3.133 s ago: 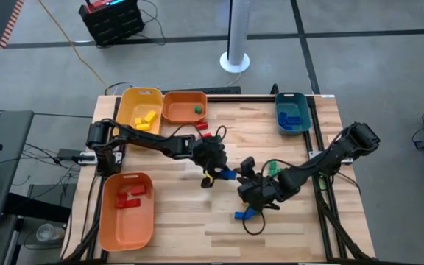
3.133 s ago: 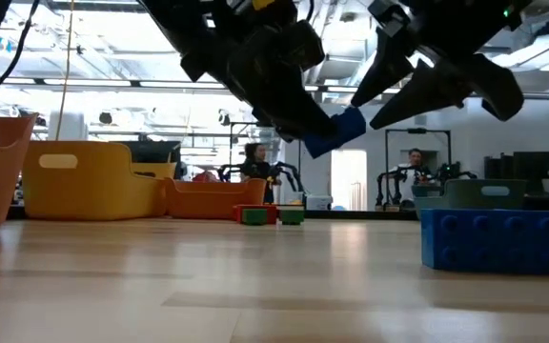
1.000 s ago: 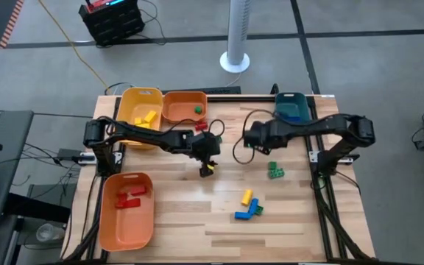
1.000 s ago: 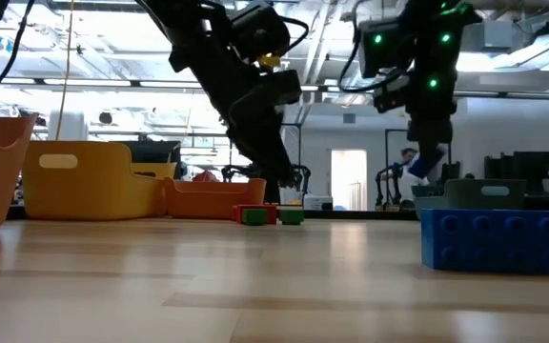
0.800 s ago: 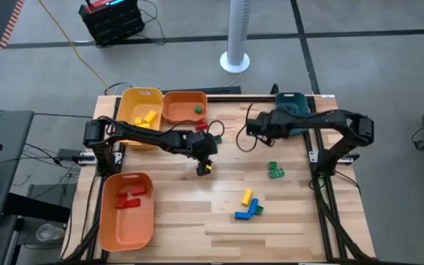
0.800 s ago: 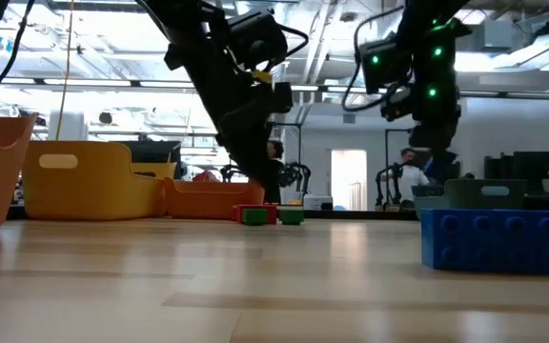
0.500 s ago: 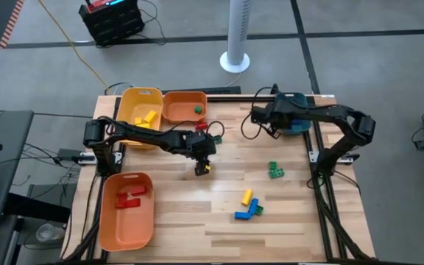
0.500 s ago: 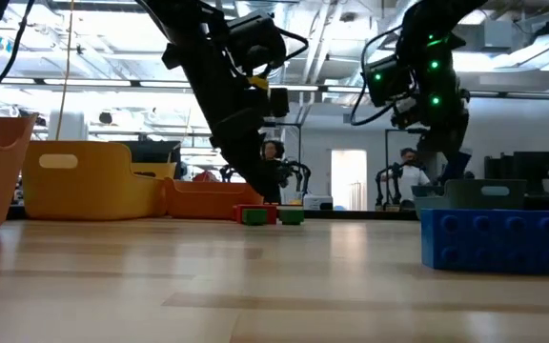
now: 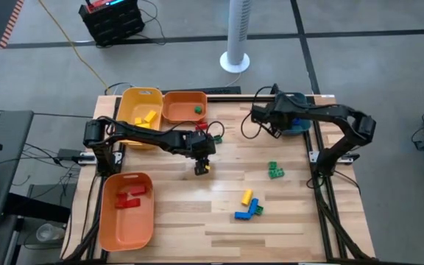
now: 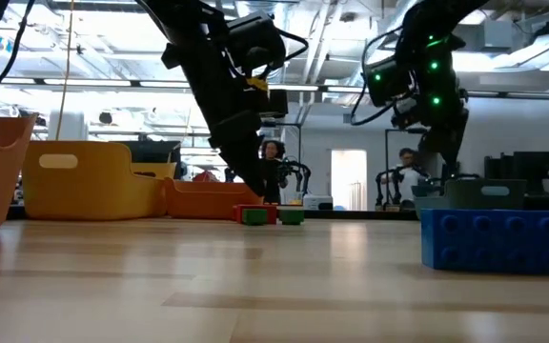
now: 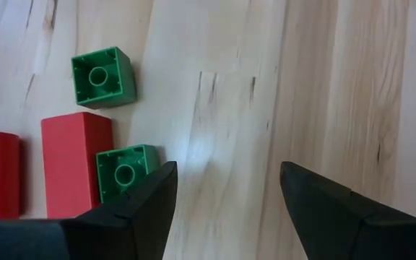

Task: Sort blocks
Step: Put the blue game piece into the blue bin, then put the green game piece into the top orange bin

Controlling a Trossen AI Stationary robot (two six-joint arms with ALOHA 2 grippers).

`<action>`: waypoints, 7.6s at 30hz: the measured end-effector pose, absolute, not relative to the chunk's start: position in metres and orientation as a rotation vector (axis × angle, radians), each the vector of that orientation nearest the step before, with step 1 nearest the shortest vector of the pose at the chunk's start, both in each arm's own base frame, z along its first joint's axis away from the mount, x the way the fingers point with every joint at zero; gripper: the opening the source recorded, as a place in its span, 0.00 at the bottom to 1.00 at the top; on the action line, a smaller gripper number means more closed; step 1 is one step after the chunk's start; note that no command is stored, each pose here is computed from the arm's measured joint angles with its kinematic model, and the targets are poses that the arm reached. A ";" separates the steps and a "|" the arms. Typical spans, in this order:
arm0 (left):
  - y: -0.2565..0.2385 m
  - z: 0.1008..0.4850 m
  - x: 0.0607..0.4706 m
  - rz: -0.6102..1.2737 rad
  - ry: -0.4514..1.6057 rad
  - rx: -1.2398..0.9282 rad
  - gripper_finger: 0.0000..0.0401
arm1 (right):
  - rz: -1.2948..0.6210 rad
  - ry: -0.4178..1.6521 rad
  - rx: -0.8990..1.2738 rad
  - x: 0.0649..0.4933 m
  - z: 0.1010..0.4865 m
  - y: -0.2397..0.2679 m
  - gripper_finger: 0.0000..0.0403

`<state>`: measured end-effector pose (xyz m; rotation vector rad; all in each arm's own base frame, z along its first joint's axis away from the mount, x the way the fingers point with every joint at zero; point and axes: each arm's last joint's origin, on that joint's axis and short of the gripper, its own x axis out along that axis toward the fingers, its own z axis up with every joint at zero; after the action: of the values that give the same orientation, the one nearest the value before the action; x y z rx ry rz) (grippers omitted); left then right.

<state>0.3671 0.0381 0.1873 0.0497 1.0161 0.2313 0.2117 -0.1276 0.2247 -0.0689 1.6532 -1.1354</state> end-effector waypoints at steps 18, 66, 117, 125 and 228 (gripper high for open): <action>0.037 0.187 0.367 0.243 1.013 0.040 0.60 | -0.721 0.950 -0.214 0.263 0.266 -0.026 0.50; 0.037 0.185 0.364 0.204 1.068 0.186 0.60 | -0.284 1.527 -0.006 0.195 0.199 0.061 0.52; 0.004 0.178 0.351 0.147 1.223 0.233 0.60 | -0.180 1.633 0.107 0.205 0.133 0.031 0.39; -0.001 0.201 0.337 0.351 1.215 0.411 0.60 | -0.200 1.631 0.066 0.219 0.152 0.031 0.28; -0.003 0.243 0.312 -0.204 0.264 1.048 0.23 | 0.340 0.590 0.364 0.366 0.260 -0.031 0.47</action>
<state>0.3125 -0.0031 0.2428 1.0475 0.2636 -0.2038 0.3660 -0.0305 0.2599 0.3644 0.5897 0.3402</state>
